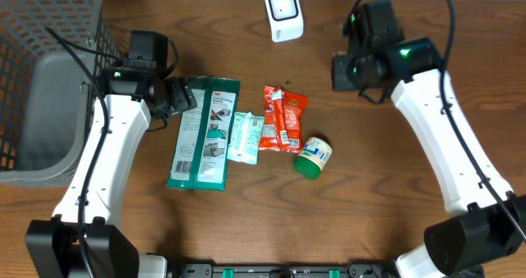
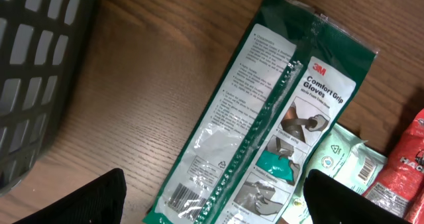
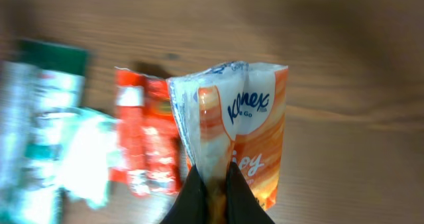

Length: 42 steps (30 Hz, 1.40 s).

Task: Scan the item barcode
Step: 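Lift the tissue box with the right gripper up to the white scanner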

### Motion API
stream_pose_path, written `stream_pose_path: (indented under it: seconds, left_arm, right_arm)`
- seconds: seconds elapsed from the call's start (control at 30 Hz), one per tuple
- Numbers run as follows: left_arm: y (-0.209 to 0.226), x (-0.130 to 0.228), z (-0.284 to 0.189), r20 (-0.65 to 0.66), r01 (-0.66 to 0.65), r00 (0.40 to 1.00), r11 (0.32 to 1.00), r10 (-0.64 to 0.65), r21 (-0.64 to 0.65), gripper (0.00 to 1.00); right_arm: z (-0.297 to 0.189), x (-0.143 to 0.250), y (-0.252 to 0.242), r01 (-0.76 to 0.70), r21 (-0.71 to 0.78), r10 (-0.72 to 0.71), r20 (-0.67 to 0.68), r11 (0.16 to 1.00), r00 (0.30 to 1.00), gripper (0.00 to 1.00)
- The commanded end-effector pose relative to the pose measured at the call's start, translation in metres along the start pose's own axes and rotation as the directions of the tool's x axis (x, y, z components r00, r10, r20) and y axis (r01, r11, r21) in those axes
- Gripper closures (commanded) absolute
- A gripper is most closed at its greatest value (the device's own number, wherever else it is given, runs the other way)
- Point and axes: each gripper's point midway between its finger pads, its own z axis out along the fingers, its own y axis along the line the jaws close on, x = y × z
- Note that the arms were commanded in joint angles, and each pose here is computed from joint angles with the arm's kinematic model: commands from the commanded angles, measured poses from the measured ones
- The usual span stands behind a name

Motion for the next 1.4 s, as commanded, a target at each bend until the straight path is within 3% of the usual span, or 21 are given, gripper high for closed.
stream_pose_path:
  seconds: [0.0,0.17,0.33,0.77,1.13,1.37]
  left_arm:
    - [0.001,-0.006,-0.006,0.022,0.000,1.000,1.000,0.000,-0.005,0.14]
    - [0.001,-0.006,-0.006,0.022,0.000,1.000,1.000,0.000,-0.005,0.14]
    - [0.001,-0.006,-0.006,0.022,0.000,1.000,1.000,0.000,-0.005,0.14]
    - [0.001,-0.006,-0.006,0.022,0.000,1.000,1.000,0.000,-0.005,0.14]
    - [0.001,-0.006,-0.006,0.022,0.000,1.000,1.000,0.000,-0.005,0.14]
    - [0.001,-0.006,-0.006,0.022,0.000,1.000,1.000,0.000,-0.005,0.14]
  right_arm:
    - [-0.049,-0.031,0.053,0.005,-0.267,0.015,0.075,0.964,0.997,0.99]
    - [-0.095,-0.090,0.081,-0.056,-0.427,0.136,0.158,0.903,0.978,0.99]
    - [-0.098,-0.143,0.102,-0.091,-0.570,0.223,0.165,0.816,0.961,0.99]
    - [0.047,-0.211,0.110,-0.241,-0.731,0.399,0.048,0.639,0.916,0.99]
    - [0.168,-0.206,0.090,-0.416,-0.734,0.512,-0.109,0.536,0.852,0.99]
    - [0.185,-0.204,0.072,-0.426,-0.724,0.520,-0.108,0.542,0.847,0.99]
